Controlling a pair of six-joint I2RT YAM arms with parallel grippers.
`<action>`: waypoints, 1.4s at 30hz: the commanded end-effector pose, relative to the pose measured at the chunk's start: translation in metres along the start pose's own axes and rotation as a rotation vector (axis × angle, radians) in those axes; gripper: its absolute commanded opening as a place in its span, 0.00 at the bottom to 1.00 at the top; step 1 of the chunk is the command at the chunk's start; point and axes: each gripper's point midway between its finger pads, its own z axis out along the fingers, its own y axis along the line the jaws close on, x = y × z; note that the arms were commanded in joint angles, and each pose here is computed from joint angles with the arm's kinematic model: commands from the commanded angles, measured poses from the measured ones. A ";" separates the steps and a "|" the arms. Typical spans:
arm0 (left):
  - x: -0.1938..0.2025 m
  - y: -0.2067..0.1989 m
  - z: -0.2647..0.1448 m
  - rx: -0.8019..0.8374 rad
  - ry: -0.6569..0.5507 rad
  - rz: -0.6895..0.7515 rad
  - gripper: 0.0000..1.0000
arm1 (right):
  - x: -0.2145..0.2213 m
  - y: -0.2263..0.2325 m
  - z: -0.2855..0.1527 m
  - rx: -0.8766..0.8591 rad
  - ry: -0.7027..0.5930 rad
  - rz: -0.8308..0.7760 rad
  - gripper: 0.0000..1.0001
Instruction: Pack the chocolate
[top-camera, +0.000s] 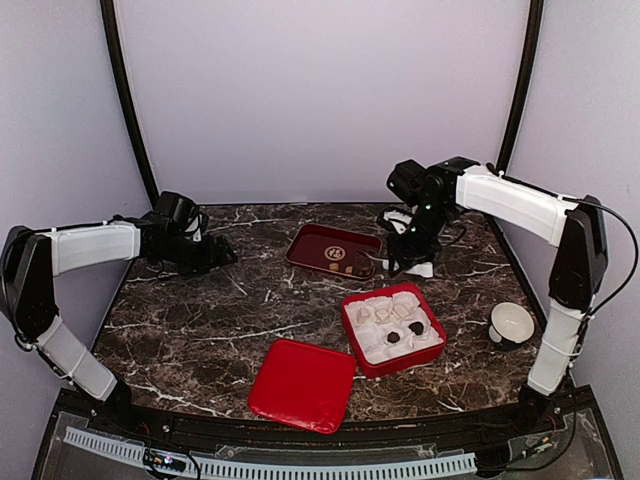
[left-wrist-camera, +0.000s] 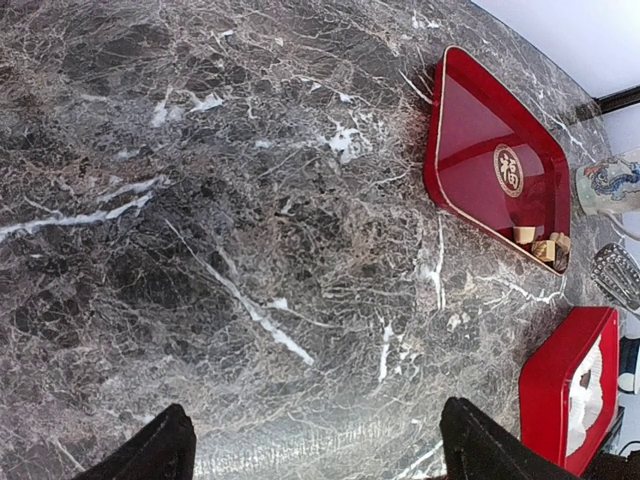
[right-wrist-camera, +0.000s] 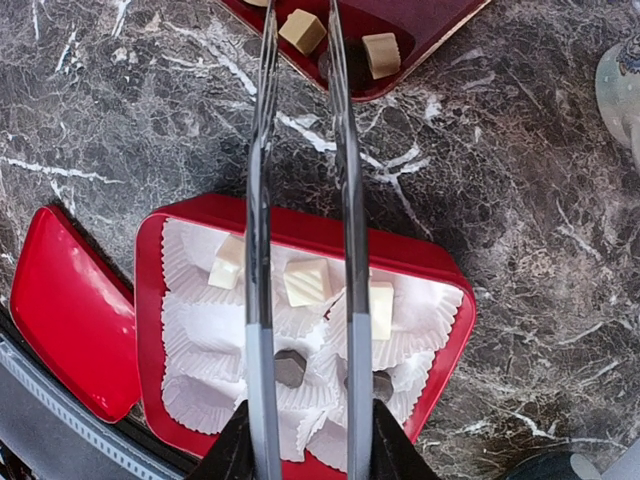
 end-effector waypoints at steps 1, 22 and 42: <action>-0.012 -0.006 -0.007 0.013 -0.035 -0.002 0.87 | -0.012 0.004 0.000 -0.025 -0.019 -0.011 0.30; -0.014 -0.003 -0.001 0.000 -0.027 0.016 0.87 | -0.028 -0.009 0.028 0.040 0.007 0.017 0.27; -0.014 -0.002 0.000 -0.008 -0.027 0.023 0.87 | -0.039 -0.021 0.037 0.092 0.017 0.000 0.28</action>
